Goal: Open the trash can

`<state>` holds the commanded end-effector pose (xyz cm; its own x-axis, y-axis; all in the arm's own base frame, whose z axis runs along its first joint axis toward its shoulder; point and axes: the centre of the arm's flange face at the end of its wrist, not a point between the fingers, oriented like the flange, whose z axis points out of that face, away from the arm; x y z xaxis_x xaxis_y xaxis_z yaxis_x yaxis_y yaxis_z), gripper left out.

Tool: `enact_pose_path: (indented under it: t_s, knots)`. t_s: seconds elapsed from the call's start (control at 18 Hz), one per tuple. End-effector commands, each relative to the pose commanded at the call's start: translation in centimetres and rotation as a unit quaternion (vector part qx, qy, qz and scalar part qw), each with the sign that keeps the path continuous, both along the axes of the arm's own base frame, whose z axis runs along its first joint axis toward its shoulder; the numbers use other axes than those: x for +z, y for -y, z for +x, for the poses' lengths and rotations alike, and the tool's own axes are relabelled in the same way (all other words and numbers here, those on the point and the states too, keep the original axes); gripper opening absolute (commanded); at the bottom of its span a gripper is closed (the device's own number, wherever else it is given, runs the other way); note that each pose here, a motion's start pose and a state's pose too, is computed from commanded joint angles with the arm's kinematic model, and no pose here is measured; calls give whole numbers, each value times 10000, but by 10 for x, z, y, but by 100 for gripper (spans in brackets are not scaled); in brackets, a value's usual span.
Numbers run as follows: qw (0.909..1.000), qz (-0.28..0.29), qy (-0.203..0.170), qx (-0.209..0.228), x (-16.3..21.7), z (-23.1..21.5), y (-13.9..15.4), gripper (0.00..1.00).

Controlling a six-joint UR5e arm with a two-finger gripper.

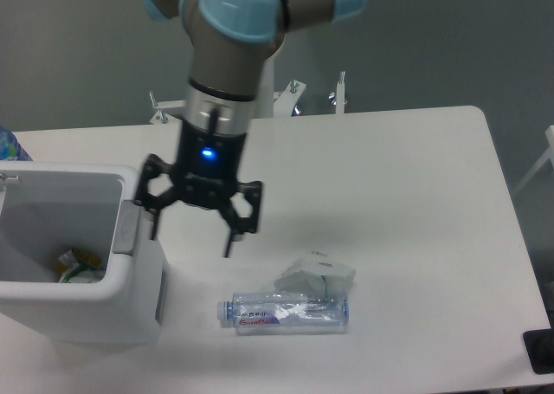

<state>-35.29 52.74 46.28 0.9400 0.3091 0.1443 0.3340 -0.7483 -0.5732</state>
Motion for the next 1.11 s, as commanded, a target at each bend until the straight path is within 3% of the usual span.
enact_pose_path:
  t_s: [0.33,0.61,0.78,0.89,1.11]
  knots:
    - [9955,-655,-630,-274,-45,-82,52,100]
    - [9805,-1262,-1166,-958,-81,-132,86,100]
    - [9617,-1732,-1406,-1591,-112,-146,93,100]
    - [9470,-2150,-1568,-1798,-120,-148,101,100]
    - [9275,-2596,-1564,-2189,-145,-138,110,100]
